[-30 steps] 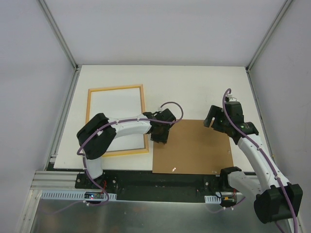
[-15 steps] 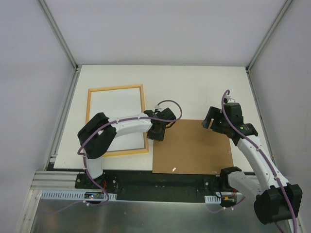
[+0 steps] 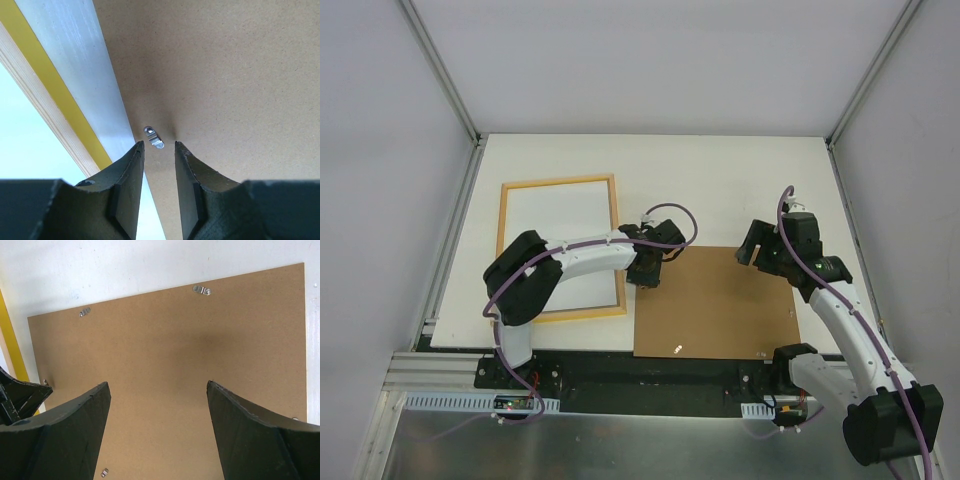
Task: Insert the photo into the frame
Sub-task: Move the backboard to the center of the board.
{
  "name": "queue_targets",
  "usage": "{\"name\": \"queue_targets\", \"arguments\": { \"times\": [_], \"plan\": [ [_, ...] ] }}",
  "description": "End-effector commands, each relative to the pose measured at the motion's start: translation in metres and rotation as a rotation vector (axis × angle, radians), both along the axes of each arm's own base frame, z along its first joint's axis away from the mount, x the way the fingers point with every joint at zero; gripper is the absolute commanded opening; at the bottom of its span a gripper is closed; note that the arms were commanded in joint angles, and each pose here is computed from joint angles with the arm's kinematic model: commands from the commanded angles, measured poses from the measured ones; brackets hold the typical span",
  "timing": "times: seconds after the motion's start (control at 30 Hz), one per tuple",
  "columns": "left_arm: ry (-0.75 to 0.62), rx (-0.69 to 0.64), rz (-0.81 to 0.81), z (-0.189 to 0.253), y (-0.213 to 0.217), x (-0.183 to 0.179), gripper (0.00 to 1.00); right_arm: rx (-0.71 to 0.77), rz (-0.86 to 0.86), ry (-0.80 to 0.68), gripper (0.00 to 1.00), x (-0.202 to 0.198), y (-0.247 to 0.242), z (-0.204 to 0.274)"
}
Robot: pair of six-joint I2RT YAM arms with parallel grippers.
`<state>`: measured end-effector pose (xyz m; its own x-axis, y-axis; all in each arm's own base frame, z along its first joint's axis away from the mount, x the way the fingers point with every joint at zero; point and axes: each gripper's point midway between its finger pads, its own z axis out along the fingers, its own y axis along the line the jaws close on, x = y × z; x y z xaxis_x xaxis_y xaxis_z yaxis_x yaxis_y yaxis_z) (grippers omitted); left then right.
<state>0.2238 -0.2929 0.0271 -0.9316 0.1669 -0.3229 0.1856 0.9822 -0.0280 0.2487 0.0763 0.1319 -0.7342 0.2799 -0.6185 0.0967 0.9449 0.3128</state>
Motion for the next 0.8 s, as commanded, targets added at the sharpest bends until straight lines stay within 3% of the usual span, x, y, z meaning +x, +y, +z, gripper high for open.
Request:
{"name": "queue_targets", "arguments": {
  "times": [0.0, 0.37, 0.77],
  "plan": [
    [0.008, 0.029, 0.033, -0.003, 0.008, 0.001, 0.30, 0.007, 0.016, -0.035, 0.79, 0.003, 0.001, 0.006],
    [0.024, 0.043, 0.049, -0.013, 0.012, -0.002, 0.27, 0.003, 0.017, -0.031, 0.79, 0.000, 0.000, 0.005],
    [0.030, 0.049, 0.062, -0.017, 0.019, -0.004, 0.17, 0.004, 0.019, -0.034, 0.79, -0.001, 0.001, 0.006]
  ]
}}
